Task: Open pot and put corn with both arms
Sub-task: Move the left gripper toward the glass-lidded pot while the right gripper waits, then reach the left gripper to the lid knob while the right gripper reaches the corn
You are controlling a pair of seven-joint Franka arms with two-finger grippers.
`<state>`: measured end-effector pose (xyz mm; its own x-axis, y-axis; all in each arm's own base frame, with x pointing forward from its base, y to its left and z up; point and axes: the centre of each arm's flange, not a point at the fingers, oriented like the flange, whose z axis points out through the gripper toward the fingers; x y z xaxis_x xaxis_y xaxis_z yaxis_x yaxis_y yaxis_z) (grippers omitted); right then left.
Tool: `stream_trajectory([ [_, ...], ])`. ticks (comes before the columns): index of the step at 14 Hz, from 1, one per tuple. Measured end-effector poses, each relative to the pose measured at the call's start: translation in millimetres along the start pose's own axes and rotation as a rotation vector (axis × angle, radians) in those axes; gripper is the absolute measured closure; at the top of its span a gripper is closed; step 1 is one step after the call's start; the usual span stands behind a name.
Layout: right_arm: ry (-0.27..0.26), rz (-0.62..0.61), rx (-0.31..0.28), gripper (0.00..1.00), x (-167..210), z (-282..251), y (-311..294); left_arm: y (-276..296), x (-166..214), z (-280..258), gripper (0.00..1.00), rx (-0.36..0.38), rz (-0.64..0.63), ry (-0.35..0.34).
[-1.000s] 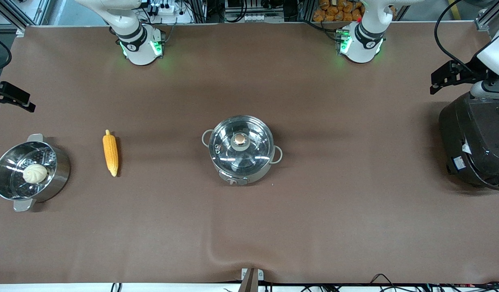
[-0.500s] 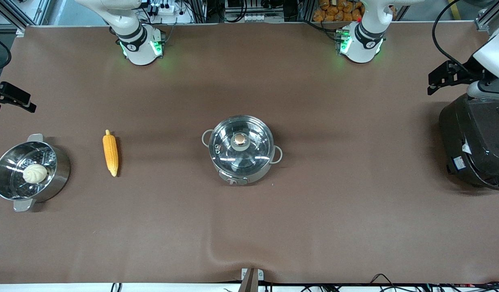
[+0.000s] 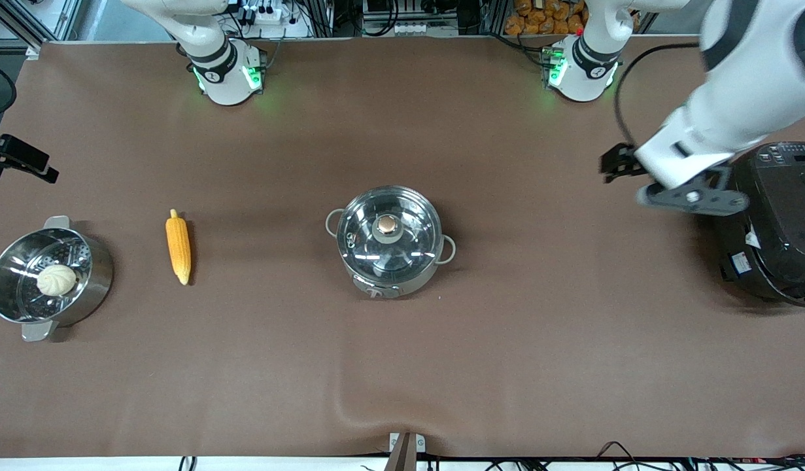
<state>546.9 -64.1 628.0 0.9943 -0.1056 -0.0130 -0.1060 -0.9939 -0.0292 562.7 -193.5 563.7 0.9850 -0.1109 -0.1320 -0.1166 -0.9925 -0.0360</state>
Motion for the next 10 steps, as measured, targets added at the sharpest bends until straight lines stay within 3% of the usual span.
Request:
stream_trajectory([
  [4,-0.004,0.001,0.003,0.0,8,44,0,114,20,50,0.0,0.011,-0.12,0.013],
  [7,0.001,0.017,0.02,0.0,15,123,2,194,23,85,0.0,-0.028,-0.236,0.084],
  [10,-0.028,0.023,0.027,0.0,10,205,0,265,13,116,0.0,-0.077,-0.233,0.144],
])
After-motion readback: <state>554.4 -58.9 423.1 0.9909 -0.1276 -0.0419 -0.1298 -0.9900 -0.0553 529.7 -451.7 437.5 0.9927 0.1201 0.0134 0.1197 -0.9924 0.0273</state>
